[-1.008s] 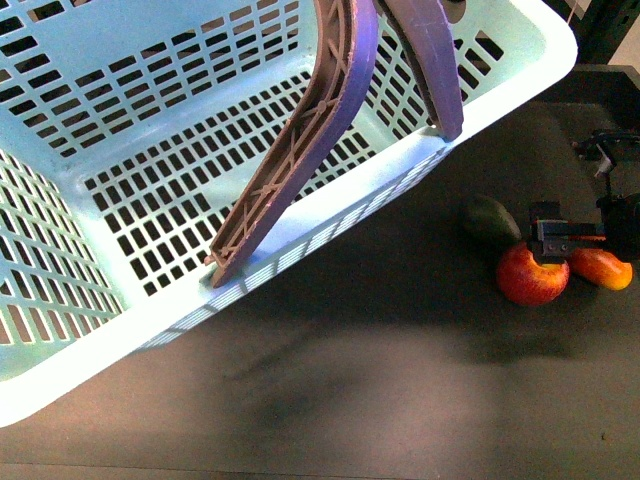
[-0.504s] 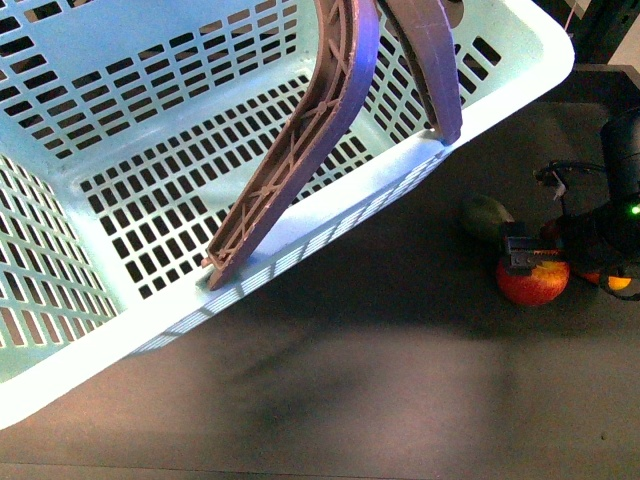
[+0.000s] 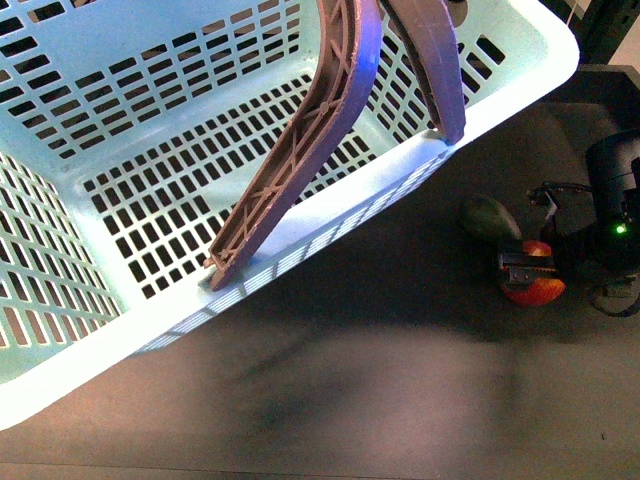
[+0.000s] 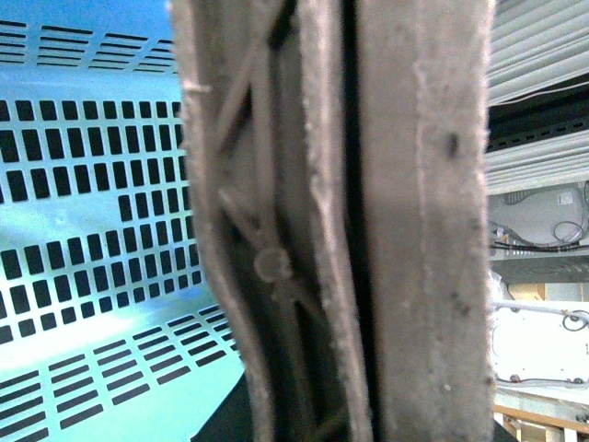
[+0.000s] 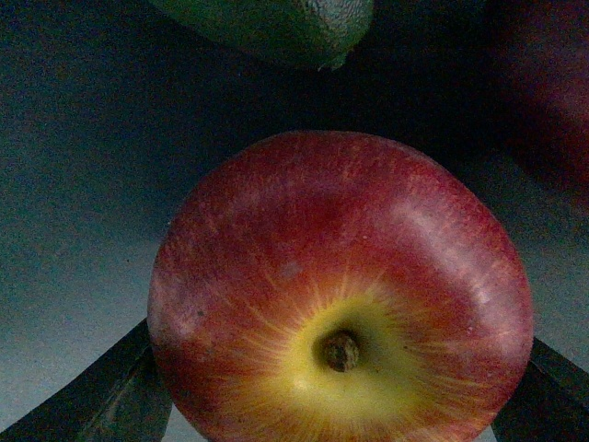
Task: Pick apple with right arm and hold basket with left
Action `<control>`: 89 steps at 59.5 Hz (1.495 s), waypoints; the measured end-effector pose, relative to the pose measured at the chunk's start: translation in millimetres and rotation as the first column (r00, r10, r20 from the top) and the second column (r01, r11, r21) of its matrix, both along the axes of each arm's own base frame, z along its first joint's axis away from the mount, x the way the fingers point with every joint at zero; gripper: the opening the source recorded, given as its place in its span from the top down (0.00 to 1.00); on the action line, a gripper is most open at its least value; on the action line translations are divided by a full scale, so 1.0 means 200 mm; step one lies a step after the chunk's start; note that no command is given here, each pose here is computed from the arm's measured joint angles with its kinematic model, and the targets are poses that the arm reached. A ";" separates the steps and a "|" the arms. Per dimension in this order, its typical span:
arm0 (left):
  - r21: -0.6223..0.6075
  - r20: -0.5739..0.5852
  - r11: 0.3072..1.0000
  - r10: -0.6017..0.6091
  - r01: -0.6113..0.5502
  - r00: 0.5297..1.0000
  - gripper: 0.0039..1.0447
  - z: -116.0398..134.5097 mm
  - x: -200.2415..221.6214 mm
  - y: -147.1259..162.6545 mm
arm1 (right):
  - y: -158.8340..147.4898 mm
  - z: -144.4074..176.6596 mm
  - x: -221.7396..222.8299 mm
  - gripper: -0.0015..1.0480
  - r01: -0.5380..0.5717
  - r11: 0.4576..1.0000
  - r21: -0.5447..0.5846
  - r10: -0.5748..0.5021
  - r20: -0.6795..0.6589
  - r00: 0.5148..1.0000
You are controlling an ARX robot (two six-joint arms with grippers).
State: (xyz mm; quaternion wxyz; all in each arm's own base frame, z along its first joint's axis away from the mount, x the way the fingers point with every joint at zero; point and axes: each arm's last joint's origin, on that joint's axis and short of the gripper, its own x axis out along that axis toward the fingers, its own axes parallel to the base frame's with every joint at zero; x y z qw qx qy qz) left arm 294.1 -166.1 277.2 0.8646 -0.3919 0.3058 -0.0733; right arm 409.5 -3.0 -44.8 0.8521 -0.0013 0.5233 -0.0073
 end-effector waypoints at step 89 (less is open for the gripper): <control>0.001 0.000 1.000 0.001 -0.001 1.000 0.87 0.00 0.00 0.00 | 0.39 1.57 -0.47 0.25 -0.116 0.993 0.034 0.042 0.806 0.590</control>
